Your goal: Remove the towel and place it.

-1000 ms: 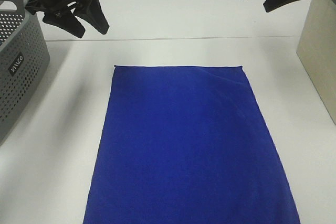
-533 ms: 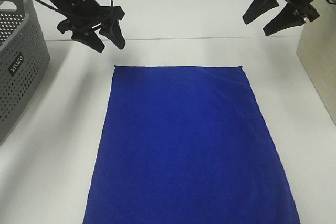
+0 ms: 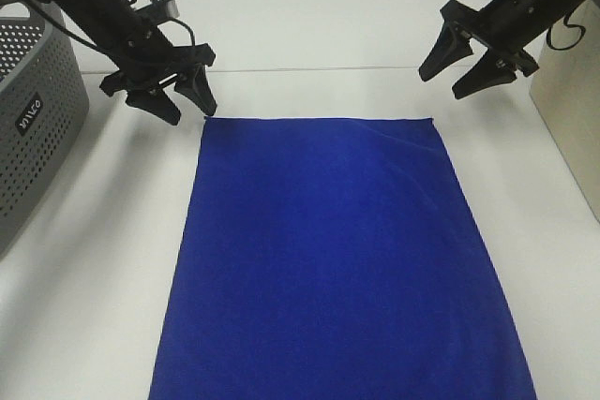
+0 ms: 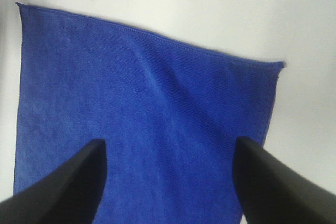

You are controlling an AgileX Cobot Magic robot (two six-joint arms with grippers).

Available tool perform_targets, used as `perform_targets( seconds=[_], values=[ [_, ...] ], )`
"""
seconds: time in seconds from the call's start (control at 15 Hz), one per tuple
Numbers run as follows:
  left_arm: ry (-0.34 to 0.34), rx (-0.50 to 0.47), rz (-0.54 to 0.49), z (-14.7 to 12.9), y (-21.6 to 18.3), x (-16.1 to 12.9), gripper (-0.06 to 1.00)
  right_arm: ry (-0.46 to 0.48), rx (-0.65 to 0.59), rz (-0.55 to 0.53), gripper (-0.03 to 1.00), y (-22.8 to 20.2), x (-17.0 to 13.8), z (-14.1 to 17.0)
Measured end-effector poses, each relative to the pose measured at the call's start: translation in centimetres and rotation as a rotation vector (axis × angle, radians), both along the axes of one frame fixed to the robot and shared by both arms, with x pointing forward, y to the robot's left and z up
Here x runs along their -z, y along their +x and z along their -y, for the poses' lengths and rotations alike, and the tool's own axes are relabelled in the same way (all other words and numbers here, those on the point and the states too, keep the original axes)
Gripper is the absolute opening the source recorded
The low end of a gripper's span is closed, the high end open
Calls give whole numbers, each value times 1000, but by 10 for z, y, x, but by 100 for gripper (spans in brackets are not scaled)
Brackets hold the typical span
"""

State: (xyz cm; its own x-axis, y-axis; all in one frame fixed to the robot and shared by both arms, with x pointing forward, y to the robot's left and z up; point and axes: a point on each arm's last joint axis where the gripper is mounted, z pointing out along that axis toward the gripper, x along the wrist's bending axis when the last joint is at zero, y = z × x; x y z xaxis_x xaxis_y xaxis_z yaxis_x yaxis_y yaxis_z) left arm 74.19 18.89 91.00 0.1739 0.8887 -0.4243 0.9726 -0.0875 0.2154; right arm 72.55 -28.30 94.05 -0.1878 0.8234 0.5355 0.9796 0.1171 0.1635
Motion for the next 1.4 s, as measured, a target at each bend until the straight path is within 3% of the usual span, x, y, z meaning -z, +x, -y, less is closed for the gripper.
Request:
perform_targets(
  seconds=[0.47,0.8,1.4],
  values=[
    [-42,-39,-23,-17,8,38,57,-37,-22,-92,68,1,48,3],
    [-77,-42,-7,-15,11,41,57,-47,-50,-118,68,0,67,3],
    [-77,-40,-6,-14,11,41,57,-79,0,-21,68,10,68,6]
  ],
)
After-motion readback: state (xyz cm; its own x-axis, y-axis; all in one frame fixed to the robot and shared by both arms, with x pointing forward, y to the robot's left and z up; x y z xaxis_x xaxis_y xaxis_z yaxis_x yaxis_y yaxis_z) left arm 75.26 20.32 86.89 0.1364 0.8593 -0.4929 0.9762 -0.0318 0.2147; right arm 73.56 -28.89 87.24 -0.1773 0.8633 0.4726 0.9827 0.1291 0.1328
